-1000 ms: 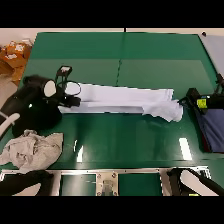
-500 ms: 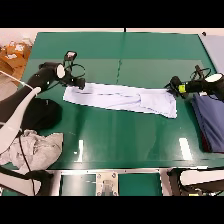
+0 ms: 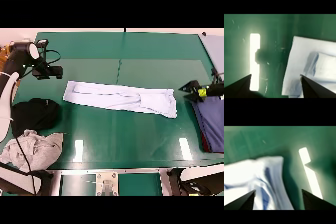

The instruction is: Fold the shirts.

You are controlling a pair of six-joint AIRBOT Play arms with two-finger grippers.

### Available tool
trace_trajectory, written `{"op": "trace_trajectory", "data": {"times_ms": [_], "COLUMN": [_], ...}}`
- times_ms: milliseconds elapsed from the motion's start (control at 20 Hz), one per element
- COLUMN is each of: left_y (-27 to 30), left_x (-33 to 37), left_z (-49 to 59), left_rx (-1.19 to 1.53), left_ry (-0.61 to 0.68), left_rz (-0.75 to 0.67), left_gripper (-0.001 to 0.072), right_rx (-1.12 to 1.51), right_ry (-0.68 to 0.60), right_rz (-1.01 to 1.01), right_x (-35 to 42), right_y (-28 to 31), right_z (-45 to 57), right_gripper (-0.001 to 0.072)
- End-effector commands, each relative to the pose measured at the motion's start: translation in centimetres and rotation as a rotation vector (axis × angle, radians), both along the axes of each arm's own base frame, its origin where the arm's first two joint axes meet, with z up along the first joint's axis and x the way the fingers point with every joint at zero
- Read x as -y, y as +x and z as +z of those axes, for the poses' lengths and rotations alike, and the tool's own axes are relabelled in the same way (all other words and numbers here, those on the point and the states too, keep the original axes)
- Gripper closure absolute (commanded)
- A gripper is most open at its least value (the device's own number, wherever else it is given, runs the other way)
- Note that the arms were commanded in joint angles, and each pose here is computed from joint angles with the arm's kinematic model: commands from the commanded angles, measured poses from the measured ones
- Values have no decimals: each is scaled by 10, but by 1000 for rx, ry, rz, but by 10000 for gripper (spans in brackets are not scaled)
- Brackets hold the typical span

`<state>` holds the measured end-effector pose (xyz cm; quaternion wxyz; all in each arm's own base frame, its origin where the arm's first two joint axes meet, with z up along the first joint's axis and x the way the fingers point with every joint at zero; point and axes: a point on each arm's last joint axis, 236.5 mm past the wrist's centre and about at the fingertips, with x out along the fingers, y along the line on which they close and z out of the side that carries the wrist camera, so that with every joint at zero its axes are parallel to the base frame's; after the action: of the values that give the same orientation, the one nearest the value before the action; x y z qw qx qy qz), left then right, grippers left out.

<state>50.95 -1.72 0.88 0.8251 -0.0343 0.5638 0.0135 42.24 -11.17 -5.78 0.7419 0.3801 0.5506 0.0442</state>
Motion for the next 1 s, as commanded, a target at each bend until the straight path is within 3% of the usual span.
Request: {"op": "trace_trajectory", "data": {"times_ms": [0, 150, 300, 350, 400, 450, 500, 750, 950], "left_y": [-8, -5, -5, -5, -5, -6, -5, -6, -19], "left_x": [18, 33, 45, 51, 58, 64, 71, 128, 277], "left_z": [3, 7, 9, 11, 13, 15, 17, 26, 19], "left_rx": [-39, -26, -22, -18, -15, -10, -4, 29, 120], "left_ry": [-115, -186, -225, -249, -273, -286, -312, -387, -489], "left_rz": [11, 11, -24, -44, -64, -101, -119, -204, -377], "left_gripper": [-5, -5, -4, 3, 306, 676, 680, 681, 681], "right_rx": [-39, 1, 3, 10, 33, 58, 81, 235, 314], "right_ry": [143, 344, 387, 378, 360, 344, 335, 210, 128], "right_rz": [125, 177, 200, 222, 253, 279, 303, 391, 460], "right_x": [-24, -65, -88, -94, -98, -99, -100, -103, -136], "right_y": [-37, -33, -23, -19, -13, -5, 2, 20, 3], "right_z": [-33, -37, -41, -39, -34, -27, -16, 87, 183], "right_gripper": [20, 20, 27, 131, 527, 663, 693, 695, 694]}}
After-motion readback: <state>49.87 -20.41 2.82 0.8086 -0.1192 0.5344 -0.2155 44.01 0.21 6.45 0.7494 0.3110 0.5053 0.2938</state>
